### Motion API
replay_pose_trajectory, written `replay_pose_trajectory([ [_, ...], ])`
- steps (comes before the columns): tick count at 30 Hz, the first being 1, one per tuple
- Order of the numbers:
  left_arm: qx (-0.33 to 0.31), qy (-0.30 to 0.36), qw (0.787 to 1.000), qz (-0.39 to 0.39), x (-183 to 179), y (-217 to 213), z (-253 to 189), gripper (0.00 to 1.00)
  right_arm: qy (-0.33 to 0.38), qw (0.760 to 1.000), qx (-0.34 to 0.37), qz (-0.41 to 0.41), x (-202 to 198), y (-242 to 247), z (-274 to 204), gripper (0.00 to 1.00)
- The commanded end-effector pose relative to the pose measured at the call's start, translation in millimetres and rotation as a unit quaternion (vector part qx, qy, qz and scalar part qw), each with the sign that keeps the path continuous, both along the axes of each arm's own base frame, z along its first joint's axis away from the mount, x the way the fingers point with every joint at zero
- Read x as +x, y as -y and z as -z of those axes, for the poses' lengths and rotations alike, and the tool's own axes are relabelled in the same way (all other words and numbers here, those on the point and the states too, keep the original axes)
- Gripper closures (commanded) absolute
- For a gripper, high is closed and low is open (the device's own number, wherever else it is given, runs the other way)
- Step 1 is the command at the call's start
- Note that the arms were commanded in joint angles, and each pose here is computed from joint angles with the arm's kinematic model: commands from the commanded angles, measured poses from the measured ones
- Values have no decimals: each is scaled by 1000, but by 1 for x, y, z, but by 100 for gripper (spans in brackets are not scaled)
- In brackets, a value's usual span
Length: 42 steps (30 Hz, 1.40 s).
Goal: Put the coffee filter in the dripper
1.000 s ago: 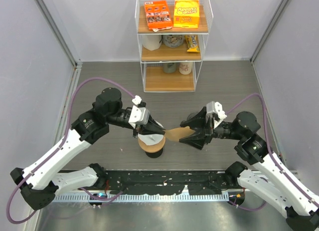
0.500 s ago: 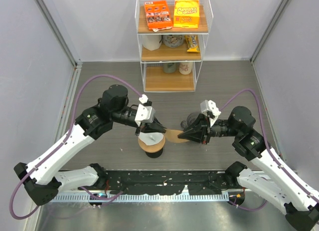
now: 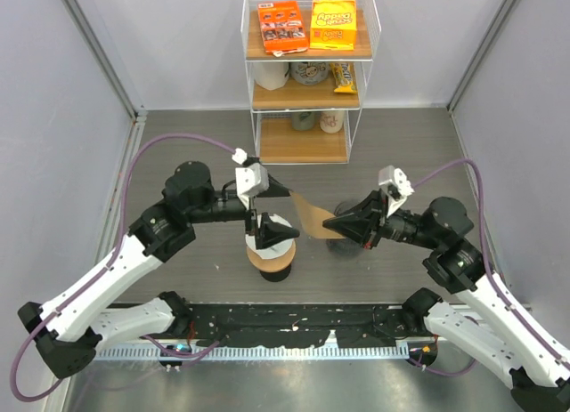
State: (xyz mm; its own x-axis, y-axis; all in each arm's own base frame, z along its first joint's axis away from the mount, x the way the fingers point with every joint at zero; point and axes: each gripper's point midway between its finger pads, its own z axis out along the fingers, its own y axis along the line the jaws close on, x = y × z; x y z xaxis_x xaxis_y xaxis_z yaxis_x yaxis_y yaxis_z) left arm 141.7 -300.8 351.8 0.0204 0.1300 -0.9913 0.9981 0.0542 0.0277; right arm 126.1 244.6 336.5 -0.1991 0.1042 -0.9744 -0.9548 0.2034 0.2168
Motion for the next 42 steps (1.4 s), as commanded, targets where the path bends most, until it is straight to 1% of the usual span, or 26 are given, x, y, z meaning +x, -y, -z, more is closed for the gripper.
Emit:
replay_pose_trajectory([
  [1,-140,-116,973,-141,30,-5,-40,0,23,991,120,48,1,12,-60,95],
  [2,-152,-132,969,-142,29,-5,-40,0,32,989,138,45,-1,14,-67,95],
  [3,-160,-144,968,-132,25,-4,-42,1,17,988,149,46,-1,14,-68,95],
  [7,-164,-159,973,-30,-7,6,-50,1,4,982,187,32,-8,17,-82,95],
  [10,-170,-179,969,-7,-10,13,-54,0,5,976,215,13,-16,18,-92,95],
  [14,-168,-198,965,25,-13,22,-56,0,2,969,242,44,0,20,-92,95],
  [16,-160,-209,965,11,-4,28,-53,1,-4,964,259,67,11,22,-94,95],
  [19,-157,-230,960,-2,7,36,-49,1,-6,955,285,78,21,23,-94,95],
  [21,-162,-248,955,-1,11,42,-49,5,-14,950,298,90,30,22,-91,95],
  [25,-187,-273,944,-3,16,46,-57,19,-42,944,298,139,54,23,-74,95],
  [28,-208,-281,937,-19,21,43,-61,25,-51,940,295,163,63,26,-63,95],
  [32,-218,-287,932,-33,24,41,-60,33,-60,925,318,198,71,38,-55,95],
  [36,-222,-290,929,-50,31,40,-58,36,-73,917,336,202,72,42,-53,95],
  [39,-223,-294,927,-66,37,42,-54,36,-88,907,362,195,71,45,-52,95],
  [42,-220,-296,926,-85,46,44,-48,37,-94,904,376,181,69,44,-55,95],
])
